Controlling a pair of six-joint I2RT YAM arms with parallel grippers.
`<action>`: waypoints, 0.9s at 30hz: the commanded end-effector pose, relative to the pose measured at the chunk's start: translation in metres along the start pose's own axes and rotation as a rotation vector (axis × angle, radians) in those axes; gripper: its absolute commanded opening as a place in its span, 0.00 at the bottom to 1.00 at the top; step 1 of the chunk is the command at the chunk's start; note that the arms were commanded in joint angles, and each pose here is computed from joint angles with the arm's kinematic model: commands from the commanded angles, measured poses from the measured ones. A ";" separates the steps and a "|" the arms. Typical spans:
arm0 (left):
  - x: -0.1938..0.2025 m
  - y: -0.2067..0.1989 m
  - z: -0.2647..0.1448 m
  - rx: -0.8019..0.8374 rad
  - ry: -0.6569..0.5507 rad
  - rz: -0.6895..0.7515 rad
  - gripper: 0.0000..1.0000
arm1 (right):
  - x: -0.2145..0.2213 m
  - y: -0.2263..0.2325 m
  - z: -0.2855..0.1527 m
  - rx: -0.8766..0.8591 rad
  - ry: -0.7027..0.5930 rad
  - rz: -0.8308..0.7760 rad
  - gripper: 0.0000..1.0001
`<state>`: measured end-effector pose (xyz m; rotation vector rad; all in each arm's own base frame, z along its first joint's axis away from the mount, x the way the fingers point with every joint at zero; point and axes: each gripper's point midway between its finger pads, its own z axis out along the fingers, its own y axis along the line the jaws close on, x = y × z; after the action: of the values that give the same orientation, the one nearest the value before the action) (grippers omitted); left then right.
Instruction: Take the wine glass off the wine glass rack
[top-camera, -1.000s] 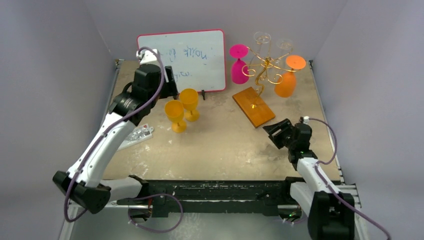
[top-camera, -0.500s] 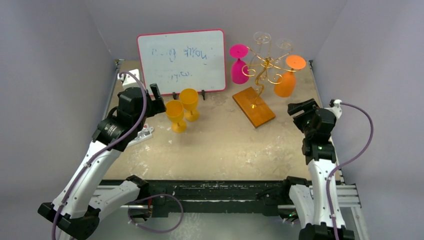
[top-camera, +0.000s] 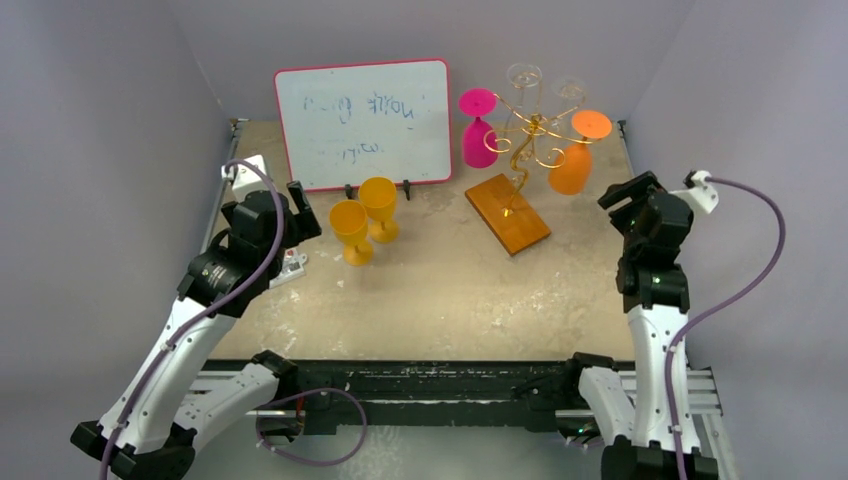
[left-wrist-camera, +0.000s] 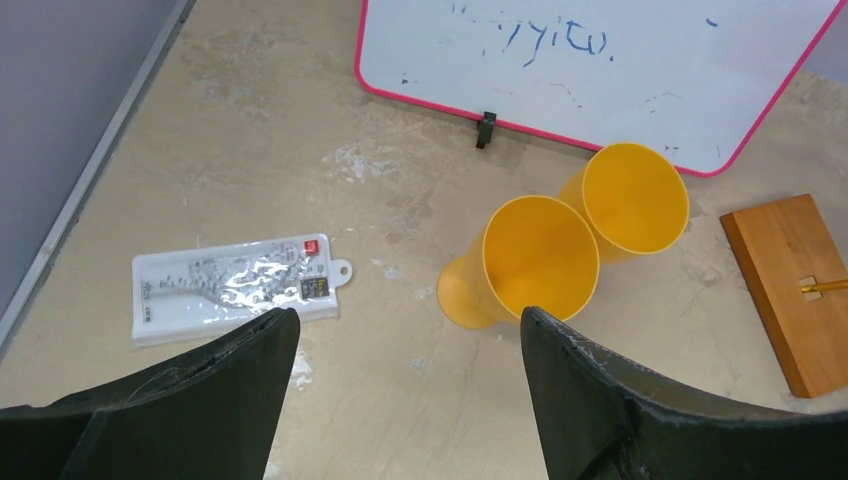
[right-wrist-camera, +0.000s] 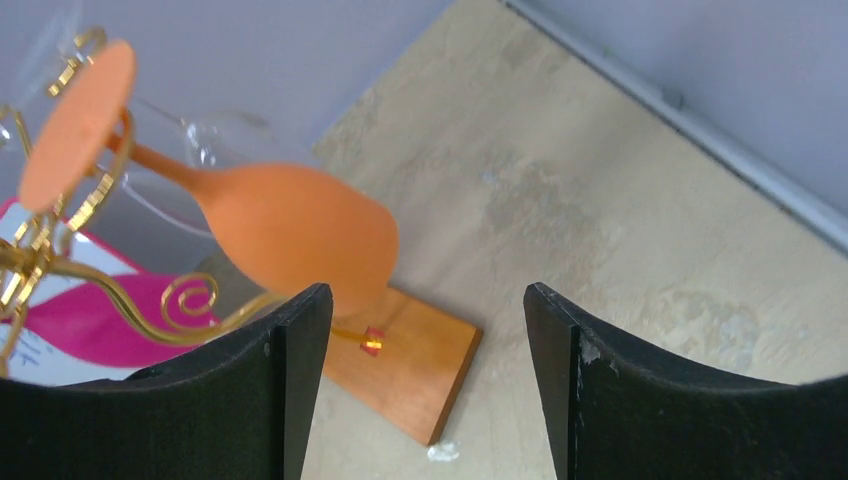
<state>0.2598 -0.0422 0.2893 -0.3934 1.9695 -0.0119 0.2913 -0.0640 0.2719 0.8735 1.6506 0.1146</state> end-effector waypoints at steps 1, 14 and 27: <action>-0.002 0.008 -0.005 -0.019 -0.023 -0.045 0.81 | -0.067 0.017 -0.004 0.025 -0.179 -0.061 0.74; 0.012 0.043 -0.011 -0.097 -0.096 -0.062 0.83 | -0.123 0.059 0.016 0.009 -0.201 -0.131 0.83; 0.028 0.057 -0.006 -0.120 -0.146 -0.088 0.84 | -0.103 0.123 0.030 -0.552 0.138 -0.009 0.83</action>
<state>0.2214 -0.0005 0.2442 -0.5054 1.8762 0.0763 0.3712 -0.1068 0.3749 0.6913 1.6442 0.2804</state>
